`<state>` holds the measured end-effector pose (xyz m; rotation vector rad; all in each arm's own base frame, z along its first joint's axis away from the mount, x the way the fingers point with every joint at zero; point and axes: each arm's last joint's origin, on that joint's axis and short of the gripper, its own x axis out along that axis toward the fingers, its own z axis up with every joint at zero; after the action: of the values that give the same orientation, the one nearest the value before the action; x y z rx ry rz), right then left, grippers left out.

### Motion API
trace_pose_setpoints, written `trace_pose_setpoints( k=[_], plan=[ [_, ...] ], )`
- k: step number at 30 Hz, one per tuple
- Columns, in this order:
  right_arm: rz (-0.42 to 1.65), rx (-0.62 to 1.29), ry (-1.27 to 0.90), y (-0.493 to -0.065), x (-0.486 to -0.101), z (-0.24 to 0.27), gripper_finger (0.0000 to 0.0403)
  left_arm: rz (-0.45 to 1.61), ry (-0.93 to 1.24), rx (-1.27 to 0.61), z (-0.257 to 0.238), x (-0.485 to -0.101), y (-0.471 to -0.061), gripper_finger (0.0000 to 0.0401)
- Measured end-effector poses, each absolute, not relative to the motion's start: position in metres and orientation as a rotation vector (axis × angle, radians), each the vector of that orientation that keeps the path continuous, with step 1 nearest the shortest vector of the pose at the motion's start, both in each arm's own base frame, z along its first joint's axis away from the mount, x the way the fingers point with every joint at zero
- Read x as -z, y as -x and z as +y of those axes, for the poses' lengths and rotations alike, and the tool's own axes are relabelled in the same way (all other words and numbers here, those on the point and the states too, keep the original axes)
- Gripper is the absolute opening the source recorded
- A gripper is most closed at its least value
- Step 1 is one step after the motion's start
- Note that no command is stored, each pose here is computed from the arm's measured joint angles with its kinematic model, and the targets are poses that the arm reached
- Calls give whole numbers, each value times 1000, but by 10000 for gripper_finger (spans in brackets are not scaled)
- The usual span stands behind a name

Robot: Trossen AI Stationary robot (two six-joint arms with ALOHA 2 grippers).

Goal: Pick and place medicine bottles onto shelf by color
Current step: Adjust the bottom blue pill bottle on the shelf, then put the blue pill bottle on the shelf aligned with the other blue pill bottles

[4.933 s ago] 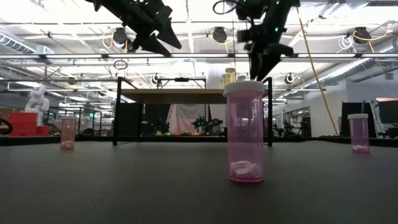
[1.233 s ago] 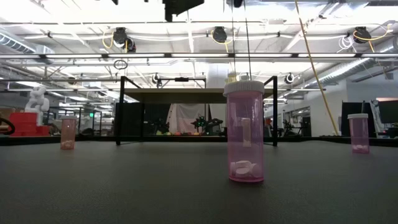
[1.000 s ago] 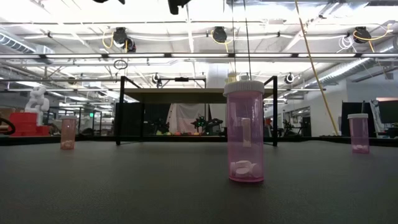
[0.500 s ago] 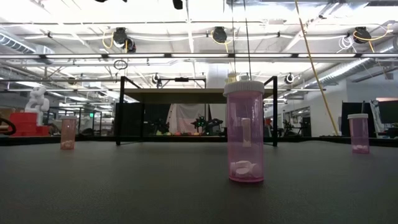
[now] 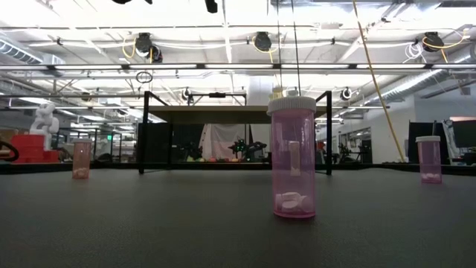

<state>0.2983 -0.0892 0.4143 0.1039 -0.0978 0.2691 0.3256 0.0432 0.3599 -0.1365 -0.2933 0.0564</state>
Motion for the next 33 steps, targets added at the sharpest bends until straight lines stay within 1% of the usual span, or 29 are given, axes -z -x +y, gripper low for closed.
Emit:
trace_pose_setpoints(
  k=[13, 16, 22, 25, 30, 33],
  plan=[
    [-60, -236, -162, -294, -411, -100, 110, -281, 107, -87, 51, -359, -325, 122],
    [-22, -218, -183, -289, -410, -102, 132, -254, 111, -98, 54, -356, -325, 122],
    [12, -198, -192, -283, -410, -105, 202, -196, 117, -110, 56, -351, -326, 122],
    [12, -201, -190, -282, -410, -105, 223, -182, 114, -113, 57, -349, -326, 122],
    [28, -187, -196, -281, -408, -108, 218, -76, 126, -137, 63, -340, -325, 122],
    [99, -159, -237, -272, -405, -110, 212, -3, 141, -156, 65, -336, -322, 122]
  ],
)
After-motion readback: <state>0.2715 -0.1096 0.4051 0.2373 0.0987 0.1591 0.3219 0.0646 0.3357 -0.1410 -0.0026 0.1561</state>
